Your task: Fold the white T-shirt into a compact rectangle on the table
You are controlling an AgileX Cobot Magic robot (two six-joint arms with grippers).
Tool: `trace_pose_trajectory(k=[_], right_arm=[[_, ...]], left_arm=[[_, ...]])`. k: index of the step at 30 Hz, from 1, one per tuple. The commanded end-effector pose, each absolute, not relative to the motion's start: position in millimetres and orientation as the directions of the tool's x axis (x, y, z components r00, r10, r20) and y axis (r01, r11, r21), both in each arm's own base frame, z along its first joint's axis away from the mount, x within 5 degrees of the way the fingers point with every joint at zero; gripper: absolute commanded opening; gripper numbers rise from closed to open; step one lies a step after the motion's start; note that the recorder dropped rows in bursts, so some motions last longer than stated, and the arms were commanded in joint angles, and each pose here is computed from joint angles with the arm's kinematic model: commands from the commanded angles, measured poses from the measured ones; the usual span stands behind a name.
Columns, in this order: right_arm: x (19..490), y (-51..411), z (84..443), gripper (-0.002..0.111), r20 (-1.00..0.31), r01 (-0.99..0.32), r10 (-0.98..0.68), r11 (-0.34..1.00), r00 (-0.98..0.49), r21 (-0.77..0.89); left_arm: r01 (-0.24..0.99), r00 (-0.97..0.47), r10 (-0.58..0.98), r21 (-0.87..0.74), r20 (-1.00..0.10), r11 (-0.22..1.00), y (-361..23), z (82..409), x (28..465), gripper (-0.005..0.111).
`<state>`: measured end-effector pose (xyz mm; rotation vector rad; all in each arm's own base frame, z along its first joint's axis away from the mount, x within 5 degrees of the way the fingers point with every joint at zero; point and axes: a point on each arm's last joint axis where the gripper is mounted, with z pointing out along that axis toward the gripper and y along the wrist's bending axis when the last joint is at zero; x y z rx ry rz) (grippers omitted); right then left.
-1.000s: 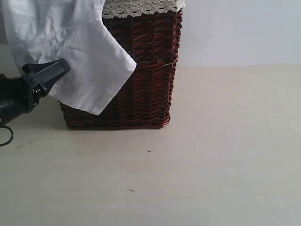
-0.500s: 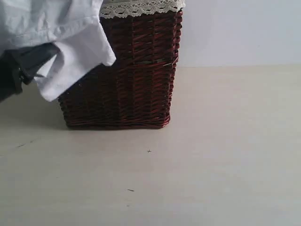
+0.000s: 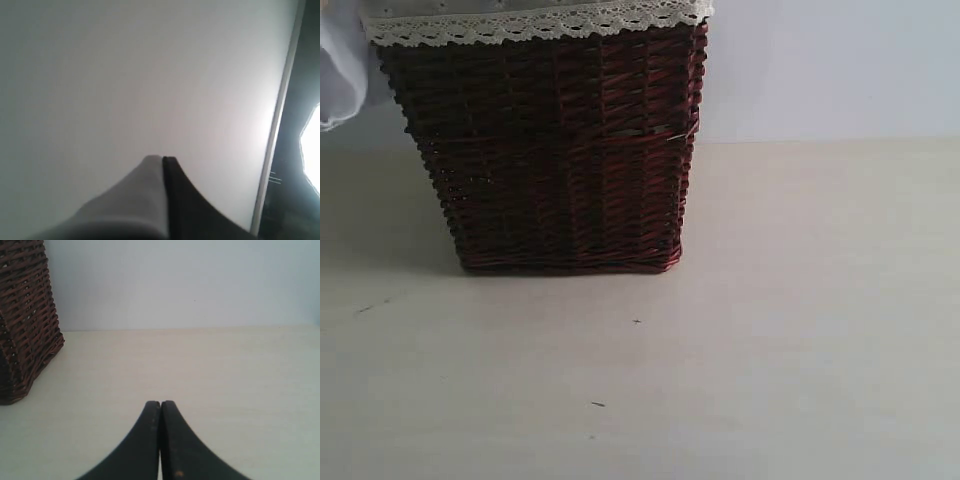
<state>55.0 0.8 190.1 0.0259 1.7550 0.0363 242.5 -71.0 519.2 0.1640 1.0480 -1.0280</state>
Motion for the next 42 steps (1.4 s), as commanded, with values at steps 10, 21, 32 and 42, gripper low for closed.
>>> trace_pose_trajectory(k=[10, 21, 32, 42], right_arm=[[55, 1, 189, 0.0, -0.983, -0.007, 0.031, 0.999, -0.179, 0.033], [55, 1, 189, 0.0, -0.983, -0.007, 0.031, 0.999, -0.179, 0.033], [55, 1, 189, 0.0, -0.983, -0.007, 0.031, 0.999, -0.179, 0.033], [55, 1, 189, 0.0, -0.983, -0.007, 0.031, 0.999, -0.179, 0.033]], left_arm=[[0.688, 0.452, -0.601, -0.172, -0.66, 0.706, -48, 638, 177, 0.0], [0.669, 0.598, -0.634, -0.129, -0.49, 0.732, -30, 696, 108, 0.0], [0.601, 0.654, -0.63, -0.219, -0.418, 0.769, -14, 709, 82, 0.0], [0.675, 0.683, -0.655, -0.064, -0.324, 0.735, -17, 728, 39, 0.0]])
